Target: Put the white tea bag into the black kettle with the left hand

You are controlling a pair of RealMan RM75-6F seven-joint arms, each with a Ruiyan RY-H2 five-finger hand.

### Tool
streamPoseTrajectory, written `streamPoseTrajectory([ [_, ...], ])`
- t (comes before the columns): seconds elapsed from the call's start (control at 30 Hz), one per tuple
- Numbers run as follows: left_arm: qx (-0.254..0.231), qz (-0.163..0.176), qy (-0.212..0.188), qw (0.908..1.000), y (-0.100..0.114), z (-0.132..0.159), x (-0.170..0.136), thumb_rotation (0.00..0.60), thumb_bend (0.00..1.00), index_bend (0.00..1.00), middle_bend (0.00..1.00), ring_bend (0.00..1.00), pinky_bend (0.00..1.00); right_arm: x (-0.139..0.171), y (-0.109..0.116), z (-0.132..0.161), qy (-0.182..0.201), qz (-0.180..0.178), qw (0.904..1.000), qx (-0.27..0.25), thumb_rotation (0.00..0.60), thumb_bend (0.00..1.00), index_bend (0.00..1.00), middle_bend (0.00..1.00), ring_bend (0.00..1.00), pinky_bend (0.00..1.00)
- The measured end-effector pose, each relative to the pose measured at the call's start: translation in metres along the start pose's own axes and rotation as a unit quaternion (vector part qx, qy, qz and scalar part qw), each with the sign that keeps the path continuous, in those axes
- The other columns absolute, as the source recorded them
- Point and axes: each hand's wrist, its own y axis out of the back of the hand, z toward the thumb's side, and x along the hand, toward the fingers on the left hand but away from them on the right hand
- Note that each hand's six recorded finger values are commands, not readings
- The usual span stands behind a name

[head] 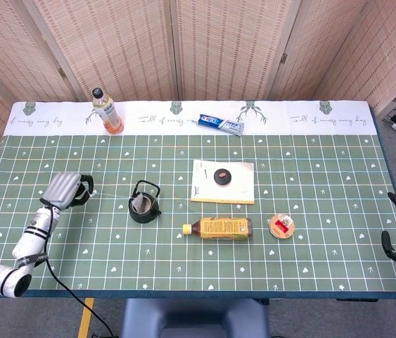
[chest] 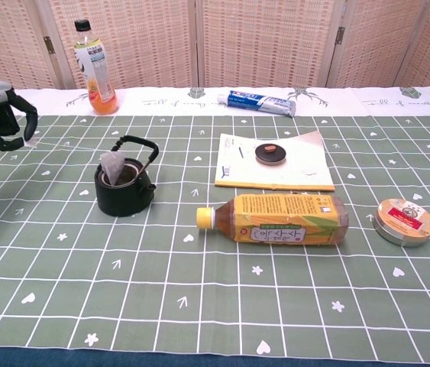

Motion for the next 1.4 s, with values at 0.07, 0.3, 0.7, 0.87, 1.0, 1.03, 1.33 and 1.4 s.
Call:
streamPoseTrajectory([
  [0.07, -0.008, -0.009, 0.0, 0.9999, -0.002, 0.002, -0.001, 0.6, 0.42, 0.34, 1.0, 1.0, 1.0, 0.0, 0.0, 0.0, 0.0, -0.001, 1.0, 0.0, 0.6, 0.54, 0.0, 0.0, 0.0, 0.0],
  [0.3, -0.019, -0.017, -0.011, 0.9996, -0.005, 0.011, -0.002, 0.6, 0.29, 0.22, 1.0, 1.0, 1.0, 0.001, 0.002, 0.0, 0.003, -0.003, 1.0, -0.001, 0.6, 0.54, 0.0, 0.0, 0.0, 0.0],
  [0.7, -0.048, -0.016, 0.007, 0.9987, 0.005, 0.004, -0.009, 0.6, 0.28, 0.18, 1.0, 1.0, 1.0, 0.0, 0.001, 0.001, 0.004, -0.001, 1.0, -0.002, 0.6, 0.54, 0.0, 0.0, 0.0, 0.0],
  [0.87, -0.101, -0.055, -0.01, 0.9934, 0.001, 0.032, -0.022, 0.6, 0.28, 0.1, 1.0, 1.0, 1.0, -0.001, -0.003, 0.002, 0.006, 0.005, 1.0, -0.001, 0.6, 0.54, 0.0, 0.0, 0.0, 0.0],
  [1.0, -0.125, -0.109, -0.037, 0.9854, -0.007, 0.071, -0.037, 0.6, 0.28, 0.08, 1.0, 1.0, 1.0, 0.0, -0.005, 0.006, 0.014, 0.01, 0.9999, -0.002, 0.6, 0.54, 0.0, 0.0, 0.0, 0.0],
  [1.03, -0.125, -0.12, -0.043, 0.9839, -0.009, 0.079, -0.04, 0.6, 0.28, 0.07, 1.0, 1.0, 1.0, 0.001, -0.004, 0.006, 0.014, 0.009, 0.9999, -0.003, 0.6, 0.54, 0.0, 0.0, 0.0, 0.0],
  [1.33, -0.072, -0.193, -0.048, 0.9775, -0.02, 0.117, -0.052, 0.6, 0.28, 0.05, 1.0, 1.0, 1.0, 0.006, 0.005, 0.007, 0.021, -0.003, 0.9997, -0.012, 0.6, 0.54, 0.0, 0.0, 0.0, 0.0],
  [1.4, -0.068, -0.196, -0.045, 0.9773, -0.021, 0.123, -0.049, 0.6, 0.28, 0.06, 1.0, 1.0, 1.0, 0.008, 0.007, 0.007, 0.023, -0.006, 0.9996, -0.013, 0.6, 0.54, 0.0, 0.0, 0.0, 0.0],
])
